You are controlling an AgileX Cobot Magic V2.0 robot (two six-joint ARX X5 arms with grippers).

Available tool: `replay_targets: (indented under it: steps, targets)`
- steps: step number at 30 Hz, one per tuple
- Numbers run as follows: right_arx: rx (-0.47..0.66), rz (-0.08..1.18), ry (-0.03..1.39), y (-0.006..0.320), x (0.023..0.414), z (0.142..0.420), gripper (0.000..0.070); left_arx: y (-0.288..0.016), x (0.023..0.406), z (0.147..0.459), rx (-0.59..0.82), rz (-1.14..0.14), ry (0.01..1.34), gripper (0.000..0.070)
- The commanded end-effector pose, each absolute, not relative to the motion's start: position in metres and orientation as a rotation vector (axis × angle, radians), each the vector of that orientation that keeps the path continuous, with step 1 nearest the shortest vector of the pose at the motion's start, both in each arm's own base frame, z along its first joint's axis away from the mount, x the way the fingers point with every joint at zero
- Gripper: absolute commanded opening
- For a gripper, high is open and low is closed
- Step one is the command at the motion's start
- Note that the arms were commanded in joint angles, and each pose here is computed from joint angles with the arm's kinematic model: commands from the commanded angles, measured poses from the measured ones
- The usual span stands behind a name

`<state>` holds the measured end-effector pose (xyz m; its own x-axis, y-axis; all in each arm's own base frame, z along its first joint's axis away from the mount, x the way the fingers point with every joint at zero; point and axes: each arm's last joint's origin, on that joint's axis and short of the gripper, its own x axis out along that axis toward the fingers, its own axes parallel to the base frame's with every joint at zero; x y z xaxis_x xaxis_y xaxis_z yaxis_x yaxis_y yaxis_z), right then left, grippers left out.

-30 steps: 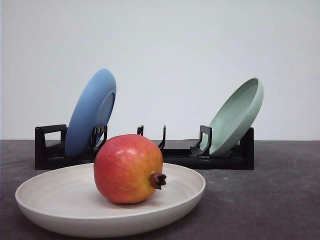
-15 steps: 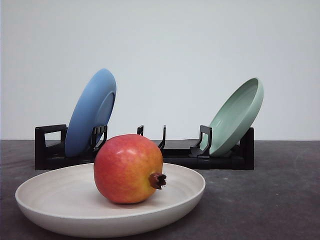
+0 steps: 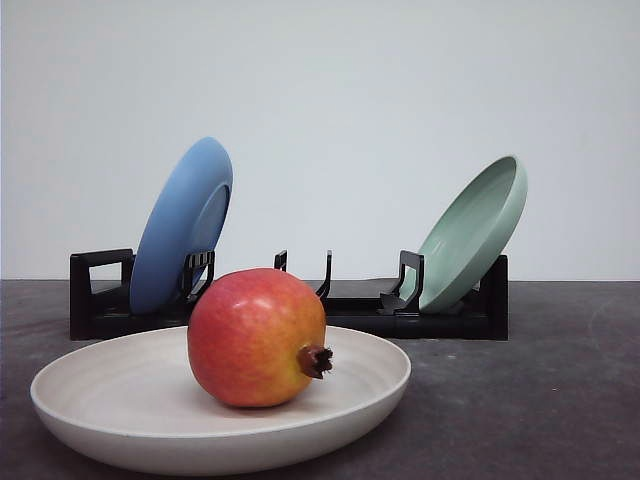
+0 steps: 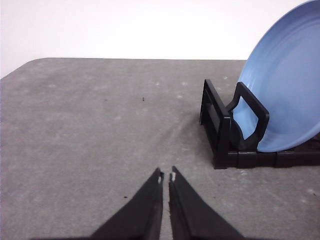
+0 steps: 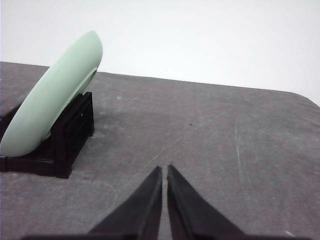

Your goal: Place pomegranate in white plate

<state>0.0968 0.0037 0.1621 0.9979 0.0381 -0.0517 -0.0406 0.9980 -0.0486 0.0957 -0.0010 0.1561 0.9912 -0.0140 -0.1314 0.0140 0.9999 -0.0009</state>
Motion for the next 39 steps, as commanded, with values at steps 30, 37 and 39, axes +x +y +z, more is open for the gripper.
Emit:
replay_targets:
  steps: [30,37,39]
  targets:
    - [-0.054,0.038,0.04,0.0037,0.0972,0.1621,0.0014,-0.001,0.0964,0.1539,0.007,-0.016,0.129,0.0]
    - [-0.054,0.038,0.04,0.0037,0.0972,0.1621,0.0014,-0.001,0.0964,0.1539,0.007,-0.016,0.129,0.0]
    - [-0.054,0.038,0.04,0.0037,0.0972,0.1621,0.0014,-0.001,0.0964,0.1539,0.007,-0.016,0.129,0.0]
